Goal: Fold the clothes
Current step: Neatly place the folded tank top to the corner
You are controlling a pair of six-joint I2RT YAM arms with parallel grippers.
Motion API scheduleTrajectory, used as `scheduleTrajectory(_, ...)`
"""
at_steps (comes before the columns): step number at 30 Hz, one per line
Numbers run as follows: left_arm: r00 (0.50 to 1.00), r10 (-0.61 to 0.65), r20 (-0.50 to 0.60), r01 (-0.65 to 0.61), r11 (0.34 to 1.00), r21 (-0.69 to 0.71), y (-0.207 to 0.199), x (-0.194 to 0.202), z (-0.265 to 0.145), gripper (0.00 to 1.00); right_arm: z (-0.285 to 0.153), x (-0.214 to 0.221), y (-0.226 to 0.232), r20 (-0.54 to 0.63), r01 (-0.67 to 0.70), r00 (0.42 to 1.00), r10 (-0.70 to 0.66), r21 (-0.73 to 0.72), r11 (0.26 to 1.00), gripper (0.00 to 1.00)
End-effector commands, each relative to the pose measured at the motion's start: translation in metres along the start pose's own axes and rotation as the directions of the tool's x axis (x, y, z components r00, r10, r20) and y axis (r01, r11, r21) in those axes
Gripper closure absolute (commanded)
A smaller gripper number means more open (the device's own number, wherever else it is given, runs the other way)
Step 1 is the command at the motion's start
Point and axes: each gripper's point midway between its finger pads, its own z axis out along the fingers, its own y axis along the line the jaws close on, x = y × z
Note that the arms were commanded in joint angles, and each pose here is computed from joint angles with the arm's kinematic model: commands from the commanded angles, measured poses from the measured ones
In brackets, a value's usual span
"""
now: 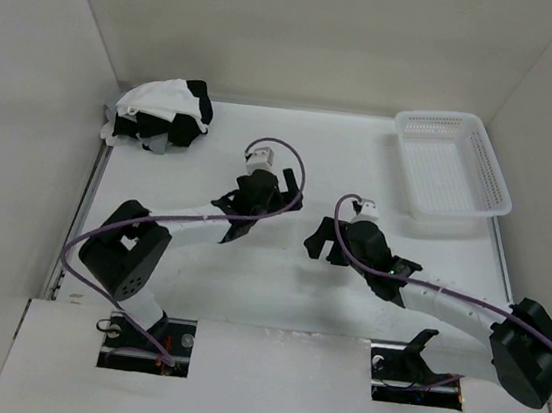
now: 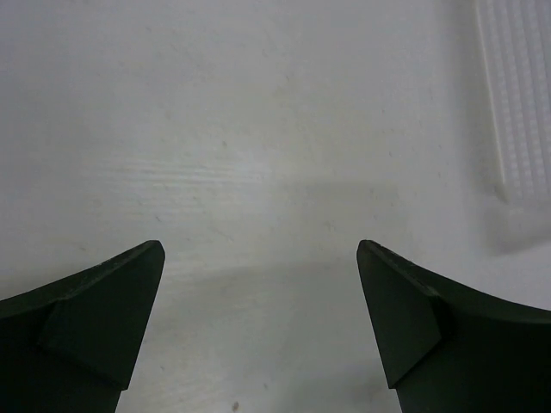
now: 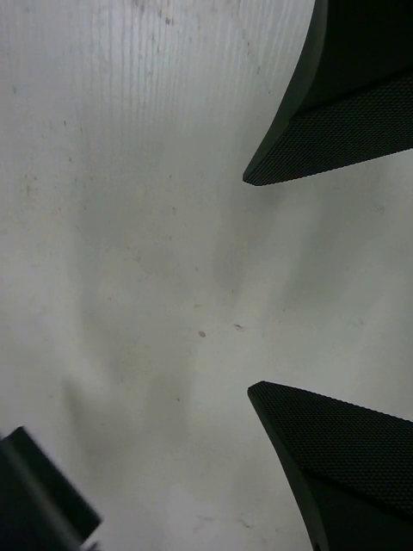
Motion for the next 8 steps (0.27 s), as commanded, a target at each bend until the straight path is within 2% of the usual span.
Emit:
scheduleTrajectory(1, 1.000, 0.025, -0.013, -0.024, 0.999, 0.028, -0.015, 0.021, -0.012, 0.00, -0.008, -0.023, -0.006, 0.120, -0.004, 0.993, -0.001, 0.038, 0.999, 0.00)
scheduleTrajectory(8, 1.000, -0.025, -0.015, 0.025, 0.999, 0.039, -0.015, 0.043, -0.014, 0.00, -0.022, -0.032, -0.017, 0.176, -0.038, 0.984, 0.030, 0.039, 0.999, 0.00)
